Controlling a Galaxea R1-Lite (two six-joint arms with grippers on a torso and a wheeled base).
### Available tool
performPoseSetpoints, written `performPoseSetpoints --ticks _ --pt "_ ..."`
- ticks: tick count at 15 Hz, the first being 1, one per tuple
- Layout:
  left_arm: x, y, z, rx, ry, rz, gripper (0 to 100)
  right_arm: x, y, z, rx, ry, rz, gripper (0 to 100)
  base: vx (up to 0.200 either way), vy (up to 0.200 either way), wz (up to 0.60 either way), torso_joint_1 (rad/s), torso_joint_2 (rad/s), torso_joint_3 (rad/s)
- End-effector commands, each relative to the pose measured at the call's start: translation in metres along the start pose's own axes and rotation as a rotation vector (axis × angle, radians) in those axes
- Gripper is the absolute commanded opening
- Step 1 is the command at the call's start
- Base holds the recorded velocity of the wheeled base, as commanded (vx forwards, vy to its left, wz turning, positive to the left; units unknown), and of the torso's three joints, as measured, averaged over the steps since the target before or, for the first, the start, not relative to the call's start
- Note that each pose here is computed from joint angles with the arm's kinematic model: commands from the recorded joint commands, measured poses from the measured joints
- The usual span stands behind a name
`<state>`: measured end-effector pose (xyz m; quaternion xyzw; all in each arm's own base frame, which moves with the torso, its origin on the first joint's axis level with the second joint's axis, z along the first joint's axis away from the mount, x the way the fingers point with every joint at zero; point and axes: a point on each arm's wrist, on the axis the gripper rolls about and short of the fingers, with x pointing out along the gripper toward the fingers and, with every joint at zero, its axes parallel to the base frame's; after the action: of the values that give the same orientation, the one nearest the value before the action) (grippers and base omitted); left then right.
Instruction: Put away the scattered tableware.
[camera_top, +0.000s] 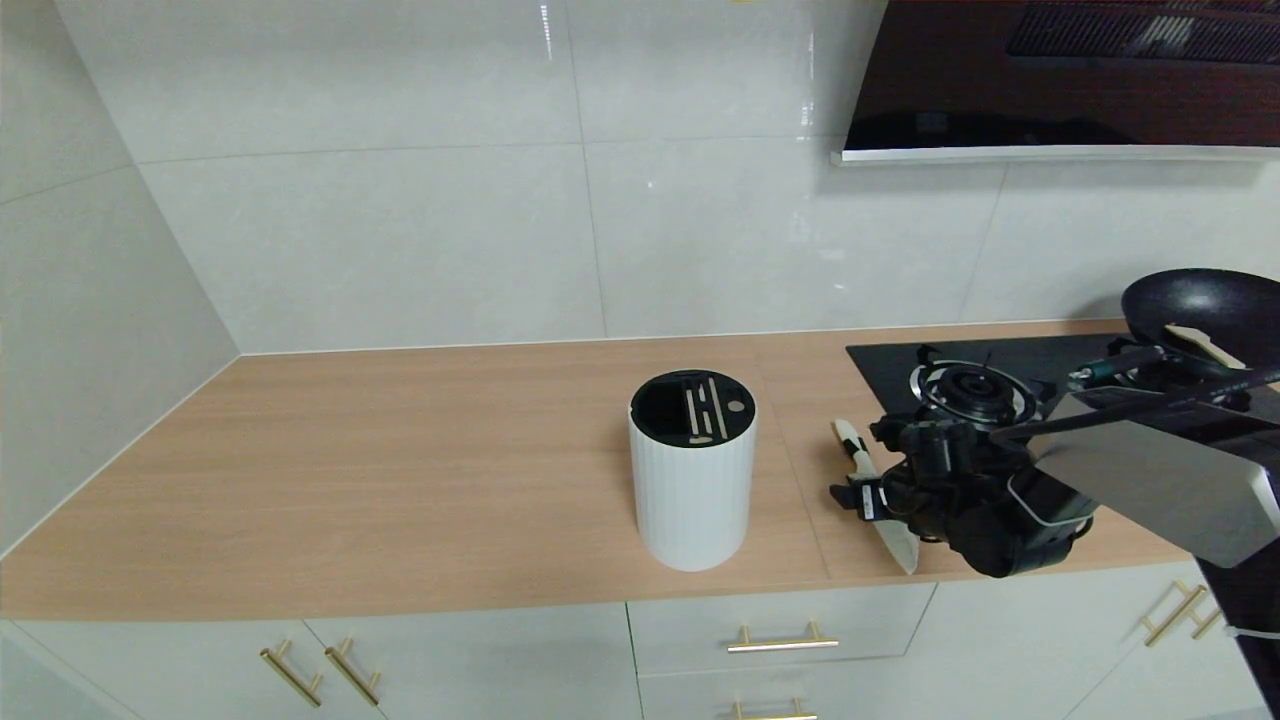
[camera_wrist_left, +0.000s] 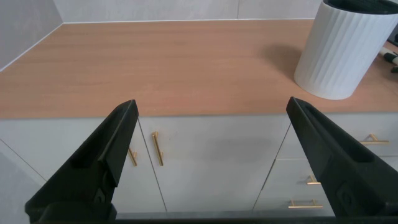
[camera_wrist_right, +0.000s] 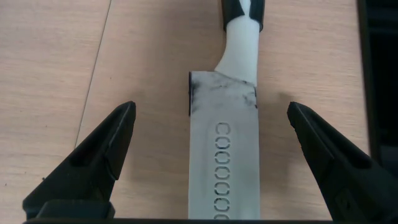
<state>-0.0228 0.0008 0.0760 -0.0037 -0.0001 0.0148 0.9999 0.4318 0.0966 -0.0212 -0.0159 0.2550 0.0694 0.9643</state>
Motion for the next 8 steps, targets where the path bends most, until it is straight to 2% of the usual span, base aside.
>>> performPoseSetpoints --ticks 1,7,8 --pt "0.0 0.0 -0.0001 0.0 0.0 0.001 100 0.0028 0.0003 -0.0009 0.005 -0.001 0.0 100 0.0 0.0 0.0 0.0 0.0 0.0" --pt "0.0 0.0 -0.0001 0.0 0.0 0.001 100 0.0061 -0.001 -0.0048 0.007 0.008 -0.003 100 0.0 0.0 0.0 0.0 0.0 0.0" --pt "0.0 0.0 -0.0001 0.0 0.0 0.001 100 0.0058 -0.001 -0.0042 0.007 0.006 -0.003 0 0.0 0.0 0.0 0.0 0.0 0.0"
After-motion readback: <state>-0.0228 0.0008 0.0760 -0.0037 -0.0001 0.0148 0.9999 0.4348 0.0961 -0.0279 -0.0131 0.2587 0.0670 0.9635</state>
